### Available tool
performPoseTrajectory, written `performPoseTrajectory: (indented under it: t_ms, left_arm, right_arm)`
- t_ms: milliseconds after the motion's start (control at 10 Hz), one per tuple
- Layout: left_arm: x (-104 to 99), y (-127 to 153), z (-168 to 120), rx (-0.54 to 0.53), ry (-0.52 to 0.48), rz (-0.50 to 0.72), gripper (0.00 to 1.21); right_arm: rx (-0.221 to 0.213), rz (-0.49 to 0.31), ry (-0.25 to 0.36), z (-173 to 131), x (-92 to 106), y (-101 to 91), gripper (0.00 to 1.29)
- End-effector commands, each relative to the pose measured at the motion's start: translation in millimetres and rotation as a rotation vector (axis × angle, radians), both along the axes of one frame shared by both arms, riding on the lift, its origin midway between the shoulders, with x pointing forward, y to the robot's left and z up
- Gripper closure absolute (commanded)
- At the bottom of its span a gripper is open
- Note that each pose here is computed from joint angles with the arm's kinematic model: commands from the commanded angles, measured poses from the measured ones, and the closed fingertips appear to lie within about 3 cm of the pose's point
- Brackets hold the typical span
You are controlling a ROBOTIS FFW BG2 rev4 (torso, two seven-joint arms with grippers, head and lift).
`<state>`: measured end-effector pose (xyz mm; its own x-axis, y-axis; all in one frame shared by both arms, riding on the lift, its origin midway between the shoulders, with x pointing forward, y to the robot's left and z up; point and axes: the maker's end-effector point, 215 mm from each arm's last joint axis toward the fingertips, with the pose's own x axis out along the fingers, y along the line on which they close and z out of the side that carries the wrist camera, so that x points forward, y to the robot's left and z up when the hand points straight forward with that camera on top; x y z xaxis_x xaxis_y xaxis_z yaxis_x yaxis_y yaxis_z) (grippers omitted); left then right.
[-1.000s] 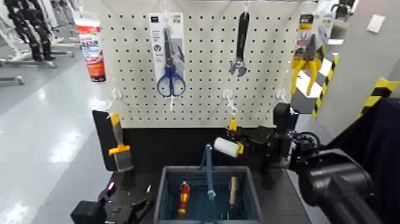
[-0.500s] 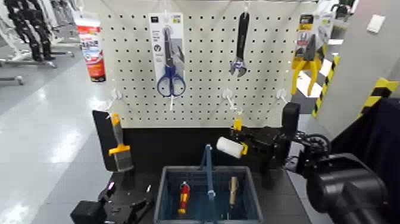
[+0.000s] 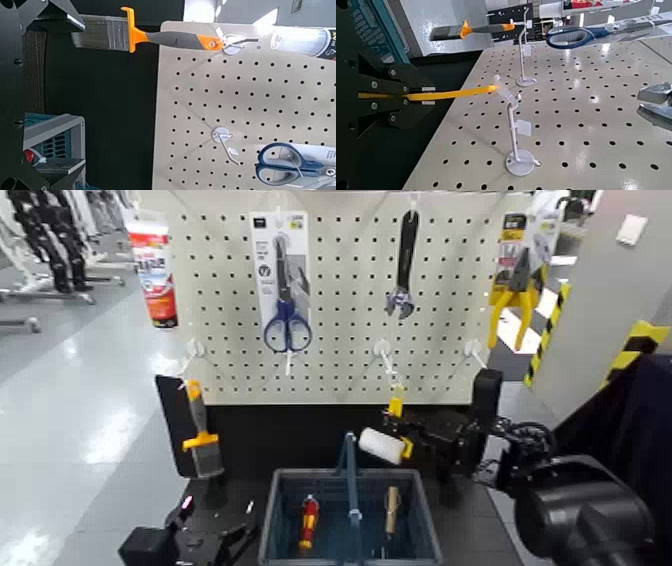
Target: Put the yellow roller into the crate.
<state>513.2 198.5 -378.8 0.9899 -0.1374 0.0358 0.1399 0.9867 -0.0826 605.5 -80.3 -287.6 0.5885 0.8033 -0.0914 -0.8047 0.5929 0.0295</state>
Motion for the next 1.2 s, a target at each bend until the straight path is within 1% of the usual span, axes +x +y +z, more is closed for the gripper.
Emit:
performPoseTrajectory:
  t_ms: [100, 400, 500, 600, 700, 900, 1000, 1200]
  left_arm:
    - [0, 0, -1, -0.001, 0.002, 0.000, 0.12]
    - [1, 0, -2, -0.001, 0.003, -0.001, 0.12]
    - [1, -1, -2, 0.000, 0.004, -0.002, 0.12]
    - [1, -2, -3, 0.000, 0.005, -0.004, 0.12]
    - [1, -2, -3, -0.001, 0.005, -0.005, 0.12]
    - [1, -2, -4, -0.001, 0.007, -0.005, 0.12]
    - [1, -2, -3, -0.001, 0.005, -0.005, 0.12]
    - [0, -2, -3, -0.001, 0.005, -0.006, 0.12]
  right_arm:
    - [0.003, 0.012, -0.025, 14, -3.8, 3.8, 1.24]
    - [0.022, 0.008, -0.041, 27, -15.7, 2.8, 1.24]
    - [0.024, 0.001, -0.049, 34, -20.3, -0.6, 1.25]
    - [0.033, -0.016, -0.053, 41, -25.4, -7.9, 1.25]
    - [0.036, -0.029, -0.039, 42, -32.4, -15.5, 1.25]
    - [0.034, -0.047, 0.001, 33, -46.9, -26.9, 1.25]
    - [0.037, -0.052, 0.030, 23, -53.4, -29.3, 1.28]
    - [0.047, -0.052, 0.078, 3, -61.7, -25.5, 1.28]
